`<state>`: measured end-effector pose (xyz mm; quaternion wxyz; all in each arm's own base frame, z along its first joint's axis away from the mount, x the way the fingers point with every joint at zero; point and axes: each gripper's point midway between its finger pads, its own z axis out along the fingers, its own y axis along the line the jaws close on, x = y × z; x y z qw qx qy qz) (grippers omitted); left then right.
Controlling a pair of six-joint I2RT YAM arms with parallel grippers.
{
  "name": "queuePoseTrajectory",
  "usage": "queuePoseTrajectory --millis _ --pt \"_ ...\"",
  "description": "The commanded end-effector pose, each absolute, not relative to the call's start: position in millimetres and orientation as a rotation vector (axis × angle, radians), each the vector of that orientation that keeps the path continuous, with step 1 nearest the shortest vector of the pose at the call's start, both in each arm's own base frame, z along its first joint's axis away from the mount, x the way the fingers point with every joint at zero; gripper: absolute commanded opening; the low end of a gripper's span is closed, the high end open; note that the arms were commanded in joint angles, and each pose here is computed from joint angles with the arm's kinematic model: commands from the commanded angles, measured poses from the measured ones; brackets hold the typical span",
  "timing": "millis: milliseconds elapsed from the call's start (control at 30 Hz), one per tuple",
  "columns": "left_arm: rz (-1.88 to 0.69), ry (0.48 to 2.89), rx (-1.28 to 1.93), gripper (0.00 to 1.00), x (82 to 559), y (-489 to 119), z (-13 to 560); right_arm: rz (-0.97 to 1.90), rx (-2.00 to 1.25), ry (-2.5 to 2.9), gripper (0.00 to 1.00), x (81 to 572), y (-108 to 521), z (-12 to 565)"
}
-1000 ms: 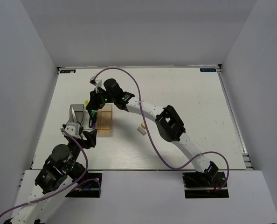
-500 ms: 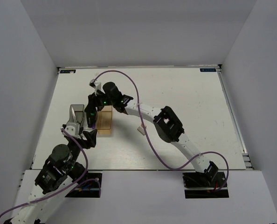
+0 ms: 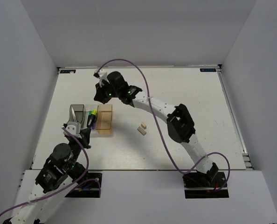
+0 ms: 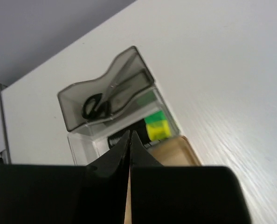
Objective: Sort the stationery into containers
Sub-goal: Grab a piece of stationery with the right arm
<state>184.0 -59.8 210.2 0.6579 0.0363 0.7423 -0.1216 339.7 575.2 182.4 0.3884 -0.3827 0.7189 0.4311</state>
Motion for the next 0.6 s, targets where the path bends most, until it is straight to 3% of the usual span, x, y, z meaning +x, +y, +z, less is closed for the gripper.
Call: queuePoseTrajectory --millis 0,67,100,133,200,233,267,300,333,367,500,567 --pt "-0.268 1.746 0.135 0.01 189 -70 196 0.798 -0.992 1.848 0.00 367 505 233" --pt "-0.291 1.835 0.201 0.01 193 -87 183 0.721 -1.056 1.945 0.00 360 468 205" --pt "-0.304 1.865 0.211 0.01 193 -92 180 0.706 -1.141 1.907 0.32 346 450 216" --pt "-0.350 1.944 0.266 0.01 192 -108 172 0.647 -1.243 1.934 0.45 342 427 202" --pt "-0.369 2.086 0.291 0.01 199 -127 164 0.552 -1.377 1.972 0.59 323 389 192" --pt "-0.443 2.144 0.324 0.01 193 -142 160 0.503 -1.435 1.970 0.60 323 374 188" --pt "-0.466 2.184 0.313 0.06 194 -149 158 0.461 -1.493 2.092 0.50 305 348 161" --pt "-0.457 2.261 0.334 0.12 202 -163 157 0.391 -1.469 2.098 0.37 306 334 170" --pt "-0.465 2.296 0.313 0.22 202 -168 156 0.366 -1.466 2.154 0.26 301 319 163" --pt "-0.470 2.307 0.324 0.36 203 -174 157 0.350 -1.500 2.213 0.24 290 305 150" --pt "-0.498 2.314 0.281 0.71 215 -188 169 0.363 -1.533 2.390 0.32 258 279 114" --pt "-0.514 2.336 0.255 0.71 211 -189 170 0.370 -1.516 2.413 0.39 257 279 102"
